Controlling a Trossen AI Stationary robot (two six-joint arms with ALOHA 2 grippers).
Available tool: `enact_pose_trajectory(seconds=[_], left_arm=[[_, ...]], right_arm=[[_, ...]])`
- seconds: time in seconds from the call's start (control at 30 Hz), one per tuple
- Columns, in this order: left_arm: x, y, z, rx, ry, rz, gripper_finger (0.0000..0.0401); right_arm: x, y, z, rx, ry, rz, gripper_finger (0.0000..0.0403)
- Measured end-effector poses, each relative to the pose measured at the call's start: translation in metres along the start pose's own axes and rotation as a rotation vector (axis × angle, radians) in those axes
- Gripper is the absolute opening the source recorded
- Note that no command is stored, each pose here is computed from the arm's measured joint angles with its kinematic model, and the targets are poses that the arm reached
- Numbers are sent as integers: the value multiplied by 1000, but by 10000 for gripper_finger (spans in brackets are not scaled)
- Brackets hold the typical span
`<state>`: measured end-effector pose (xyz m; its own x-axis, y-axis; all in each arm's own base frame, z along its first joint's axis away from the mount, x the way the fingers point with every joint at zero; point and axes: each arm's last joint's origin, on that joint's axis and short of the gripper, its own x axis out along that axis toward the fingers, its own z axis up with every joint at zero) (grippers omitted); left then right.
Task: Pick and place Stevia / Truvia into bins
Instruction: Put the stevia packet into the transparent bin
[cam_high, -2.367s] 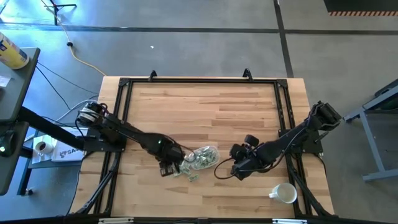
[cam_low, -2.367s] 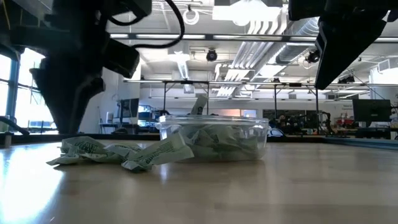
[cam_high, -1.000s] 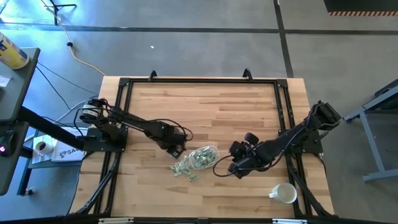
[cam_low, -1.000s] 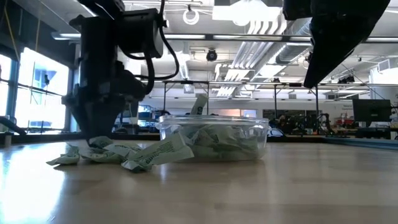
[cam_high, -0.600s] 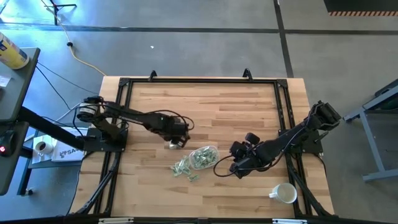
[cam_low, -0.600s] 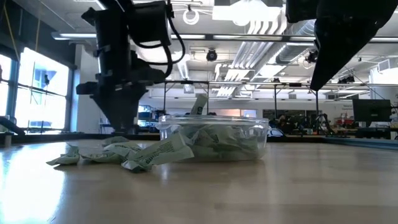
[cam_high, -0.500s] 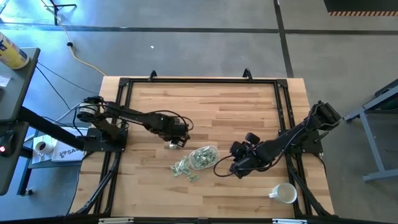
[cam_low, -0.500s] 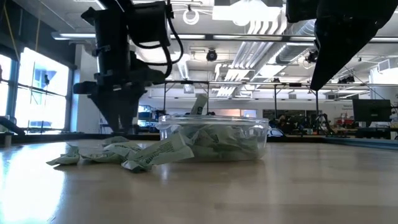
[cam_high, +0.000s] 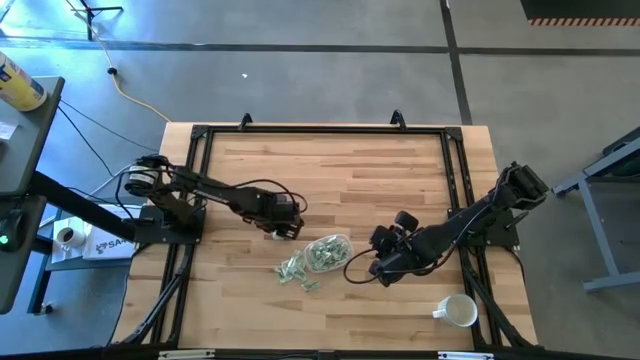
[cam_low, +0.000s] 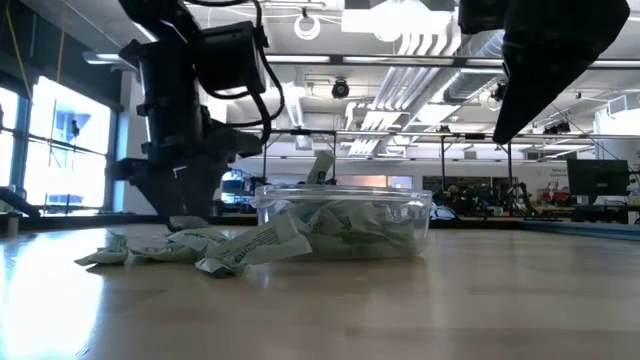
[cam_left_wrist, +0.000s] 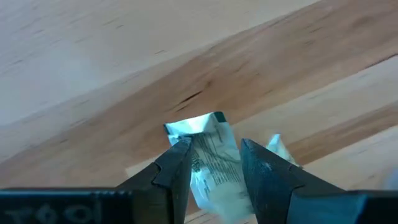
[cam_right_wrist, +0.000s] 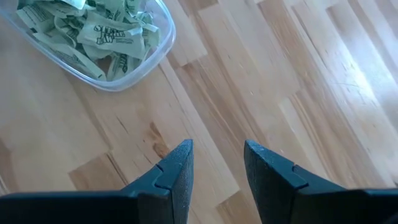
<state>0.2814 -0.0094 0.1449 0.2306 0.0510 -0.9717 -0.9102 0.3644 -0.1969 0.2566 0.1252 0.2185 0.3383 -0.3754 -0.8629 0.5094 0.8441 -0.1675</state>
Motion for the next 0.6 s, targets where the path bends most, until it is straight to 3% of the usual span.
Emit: enact_pose_trajectory(seconds=[0.27, 0.43, 0.53, 0.6], left_arm=[[11, 7, -2, 74, -38, 67, 158], [12, 12, 3, 159, -119, 140, 87], [12, 12, 10, 187, -129, 133, 34], [7, 10, 17, 204, -136, 119, 21]], right_arm=[[0, -2, -1, 7, 13, -19, 134], [0, -3, -2, 7, 17, -25, 134], [0, -3, -2, 9, 14, -27, 134], [0, -3, -1, 22, -3, -38, 134]])
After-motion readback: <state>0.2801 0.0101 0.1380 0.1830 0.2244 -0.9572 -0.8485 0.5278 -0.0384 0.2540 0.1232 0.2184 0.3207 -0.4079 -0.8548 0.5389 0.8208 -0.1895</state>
